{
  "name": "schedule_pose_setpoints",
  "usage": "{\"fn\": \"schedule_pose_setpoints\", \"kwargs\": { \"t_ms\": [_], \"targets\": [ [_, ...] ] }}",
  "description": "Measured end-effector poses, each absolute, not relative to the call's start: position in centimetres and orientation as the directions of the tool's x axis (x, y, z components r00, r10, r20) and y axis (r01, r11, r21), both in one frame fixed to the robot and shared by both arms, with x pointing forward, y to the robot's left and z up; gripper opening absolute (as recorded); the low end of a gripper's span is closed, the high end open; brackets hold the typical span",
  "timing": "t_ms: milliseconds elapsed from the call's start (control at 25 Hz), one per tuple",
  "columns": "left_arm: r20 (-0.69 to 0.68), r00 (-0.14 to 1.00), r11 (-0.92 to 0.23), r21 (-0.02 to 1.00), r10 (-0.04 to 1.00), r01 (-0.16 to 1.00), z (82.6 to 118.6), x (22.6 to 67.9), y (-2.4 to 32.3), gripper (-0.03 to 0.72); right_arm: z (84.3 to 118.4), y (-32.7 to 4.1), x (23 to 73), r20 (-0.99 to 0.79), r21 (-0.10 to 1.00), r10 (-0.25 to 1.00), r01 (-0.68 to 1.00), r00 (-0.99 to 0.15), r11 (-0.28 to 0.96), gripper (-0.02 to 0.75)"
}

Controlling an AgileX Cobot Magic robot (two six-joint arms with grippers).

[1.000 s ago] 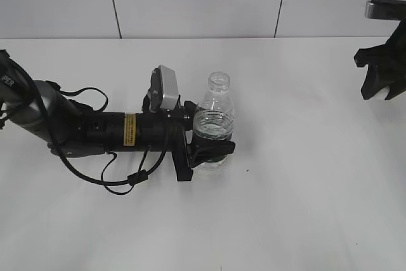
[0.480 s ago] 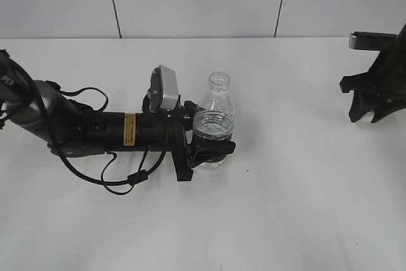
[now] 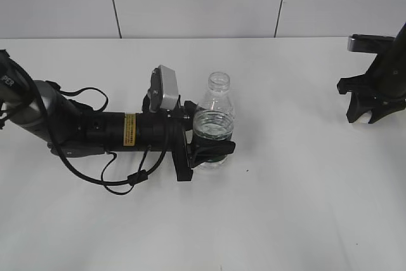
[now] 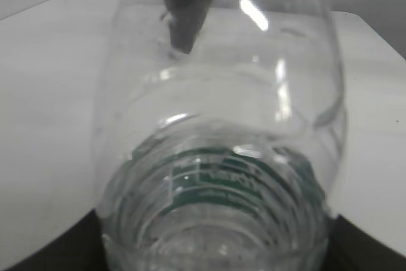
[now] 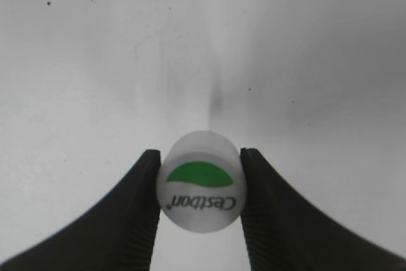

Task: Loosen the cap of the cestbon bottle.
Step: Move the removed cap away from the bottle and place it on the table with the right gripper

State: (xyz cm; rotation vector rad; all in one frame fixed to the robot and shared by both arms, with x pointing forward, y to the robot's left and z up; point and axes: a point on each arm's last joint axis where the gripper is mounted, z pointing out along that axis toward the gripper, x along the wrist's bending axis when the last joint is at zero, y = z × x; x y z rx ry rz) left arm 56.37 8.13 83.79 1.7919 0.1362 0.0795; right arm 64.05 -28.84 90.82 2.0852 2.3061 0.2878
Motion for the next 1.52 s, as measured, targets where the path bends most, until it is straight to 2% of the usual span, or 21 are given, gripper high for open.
{"fn": "schedule_pose_setpoints", "kwargs": {
  "t_ms": [760,1280,1400,1520],
  "targets": [
    [-0.020,0.991,-0.219,0.975,0.135,0.049,83.8,56.4,8.1,0.403,90.8,-29.0,64.3,0.094,0.173,0.990,0.981,-0.107,0.090,0.293],
    [-0.020,0.991,-0.219,0.975,0.135,0.049,83.8,56.4,8.1,0.403,89.3,-29.0,64.1,0.101,0.118,0.990,0.990,-0.094,0.082,0.293],
    [-0.020,0.991,-0.219,0.975,0.135,0.049,83.8,56.4,8.1,0.403,89.2,-28.9,64.0,0.103,0.107,0.990,0.991,-0.093,0.082,0.323],
    [-0.020,0.991,-0.219,0.975,0.135,0.049,83.8,56.4,8.1,0.403,89.3,-28.9,64.0,0.105,0.097,0.990,0.992,-0.094,0.084,0.406]
  ]
}}
